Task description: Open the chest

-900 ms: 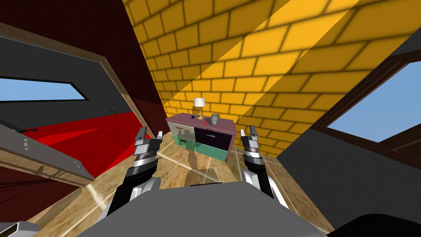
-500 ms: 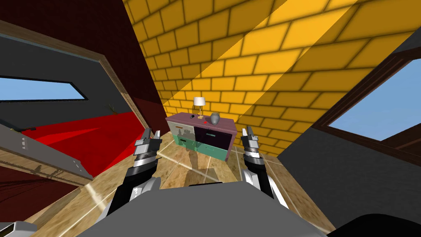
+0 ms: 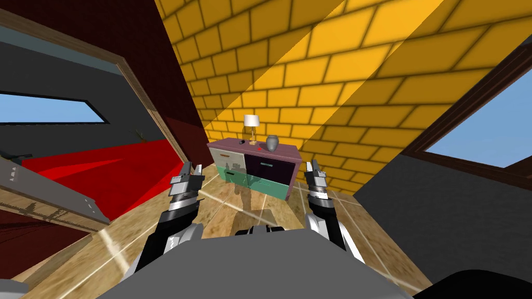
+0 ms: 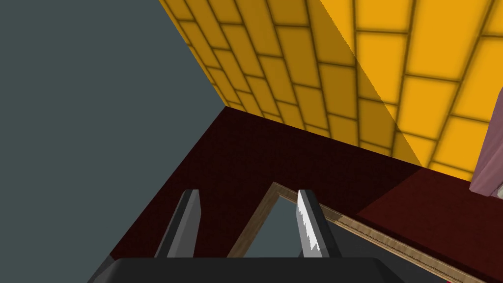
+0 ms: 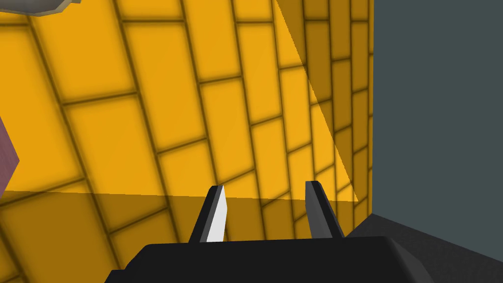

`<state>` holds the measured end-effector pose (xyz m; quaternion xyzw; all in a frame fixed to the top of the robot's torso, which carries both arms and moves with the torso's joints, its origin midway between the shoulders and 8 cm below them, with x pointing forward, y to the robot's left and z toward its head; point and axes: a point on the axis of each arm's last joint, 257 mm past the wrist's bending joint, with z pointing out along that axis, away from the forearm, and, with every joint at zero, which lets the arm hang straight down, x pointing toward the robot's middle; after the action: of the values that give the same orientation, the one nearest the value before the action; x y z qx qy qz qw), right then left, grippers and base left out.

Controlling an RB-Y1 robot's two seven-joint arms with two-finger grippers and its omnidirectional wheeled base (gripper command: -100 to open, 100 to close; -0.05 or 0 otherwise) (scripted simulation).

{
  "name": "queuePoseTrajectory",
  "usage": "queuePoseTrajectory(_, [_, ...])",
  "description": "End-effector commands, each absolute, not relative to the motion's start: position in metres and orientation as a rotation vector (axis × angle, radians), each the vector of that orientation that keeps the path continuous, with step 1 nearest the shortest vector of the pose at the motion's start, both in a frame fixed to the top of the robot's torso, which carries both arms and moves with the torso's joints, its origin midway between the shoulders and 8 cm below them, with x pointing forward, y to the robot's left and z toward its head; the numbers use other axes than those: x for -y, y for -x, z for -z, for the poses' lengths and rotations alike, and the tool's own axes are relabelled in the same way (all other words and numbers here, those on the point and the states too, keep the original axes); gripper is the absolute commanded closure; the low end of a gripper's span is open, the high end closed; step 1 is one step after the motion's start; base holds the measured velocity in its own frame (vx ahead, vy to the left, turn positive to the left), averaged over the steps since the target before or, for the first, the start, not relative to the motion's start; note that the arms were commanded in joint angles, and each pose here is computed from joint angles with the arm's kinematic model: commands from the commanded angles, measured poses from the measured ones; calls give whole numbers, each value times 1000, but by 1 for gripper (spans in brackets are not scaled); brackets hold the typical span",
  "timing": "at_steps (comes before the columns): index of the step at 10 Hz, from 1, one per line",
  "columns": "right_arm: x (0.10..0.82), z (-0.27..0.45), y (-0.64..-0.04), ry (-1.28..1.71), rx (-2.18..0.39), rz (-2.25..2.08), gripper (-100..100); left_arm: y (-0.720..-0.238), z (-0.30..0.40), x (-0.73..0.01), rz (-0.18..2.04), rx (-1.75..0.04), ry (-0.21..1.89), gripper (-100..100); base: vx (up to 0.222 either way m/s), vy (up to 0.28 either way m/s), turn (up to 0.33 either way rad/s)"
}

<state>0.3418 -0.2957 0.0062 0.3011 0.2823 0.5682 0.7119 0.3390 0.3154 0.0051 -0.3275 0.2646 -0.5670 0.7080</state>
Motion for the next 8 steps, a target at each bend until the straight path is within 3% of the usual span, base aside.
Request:
queuePoseTrajectory(1, [296,-6,-342,-668,-626,-1260,0,-343,-2,-312,1261,-622,712,-100,17,-5,-18])
queuePoseTrajectory(8, [296,-6,-342,-668,-627,-1260,0,-378,41,-297,1253,-794,724,-100,45,-22,-45])
